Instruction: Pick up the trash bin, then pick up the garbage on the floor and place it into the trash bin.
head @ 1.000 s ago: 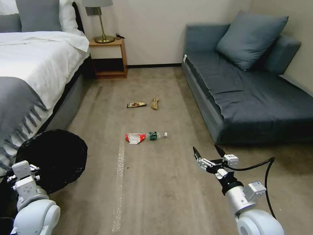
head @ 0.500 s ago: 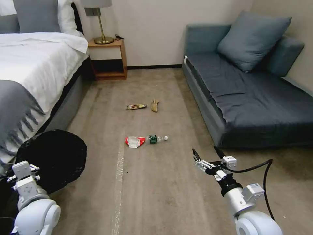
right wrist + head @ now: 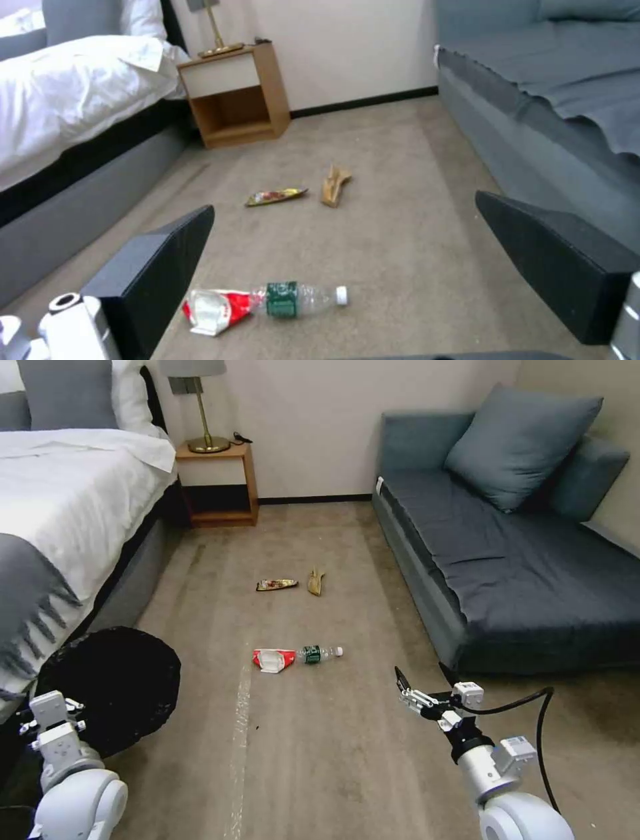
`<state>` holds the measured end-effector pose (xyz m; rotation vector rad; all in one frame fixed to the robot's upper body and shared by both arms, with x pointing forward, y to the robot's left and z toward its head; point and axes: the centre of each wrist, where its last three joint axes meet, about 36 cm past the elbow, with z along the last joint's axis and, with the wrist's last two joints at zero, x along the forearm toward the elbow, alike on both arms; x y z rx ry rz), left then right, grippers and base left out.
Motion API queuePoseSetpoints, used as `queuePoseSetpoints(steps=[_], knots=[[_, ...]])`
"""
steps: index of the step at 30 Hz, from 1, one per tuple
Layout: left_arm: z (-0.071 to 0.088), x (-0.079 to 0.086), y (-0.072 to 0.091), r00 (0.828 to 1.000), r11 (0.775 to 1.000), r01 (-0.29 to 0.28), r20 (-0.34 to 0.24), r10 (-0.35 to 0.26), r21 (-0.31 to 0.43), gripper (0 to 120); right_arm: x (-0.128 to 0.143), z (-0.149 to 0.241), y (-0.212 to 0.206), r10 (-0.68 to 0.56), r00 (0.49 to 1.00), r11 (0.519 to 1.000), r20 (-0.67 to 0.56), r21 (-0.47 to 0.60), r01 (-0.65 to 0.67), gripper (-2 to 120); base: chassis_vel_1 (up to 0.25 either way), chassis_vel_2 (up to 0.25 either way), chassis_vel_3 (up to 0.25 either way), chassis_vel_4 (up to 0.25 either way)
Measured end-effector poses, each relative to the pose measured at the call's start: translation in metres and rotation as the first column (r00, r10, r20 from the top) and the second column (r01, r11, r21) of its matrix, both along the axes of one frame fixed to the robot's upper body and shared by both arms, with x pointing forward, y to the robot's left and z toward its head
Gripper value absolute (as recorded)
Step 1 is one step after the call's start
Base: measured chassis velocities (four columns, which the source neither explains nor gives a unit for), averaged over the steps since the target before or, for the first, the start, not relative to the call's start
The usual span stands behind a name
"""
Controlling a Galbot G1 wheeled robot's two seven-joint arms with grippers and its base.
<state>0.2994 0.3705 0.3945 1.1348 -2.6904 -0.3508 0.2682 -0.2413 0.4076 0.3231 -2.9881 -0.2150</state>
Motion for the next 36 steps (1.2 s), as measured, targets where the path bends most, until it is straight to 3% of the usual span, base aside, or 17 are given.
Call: queuePoseSetpoints(steps=[36], knots=[[-0.0077,-0.0043,0.0007,1.000,1.000,-0.002,-0.004,0.002,0.021,3,-0.0017,-0.0040,0.0045,0.023,1.000,0.999,-0.003,-0.024,-0.023,100,-0.094,0.097,0.095,-0.098]])
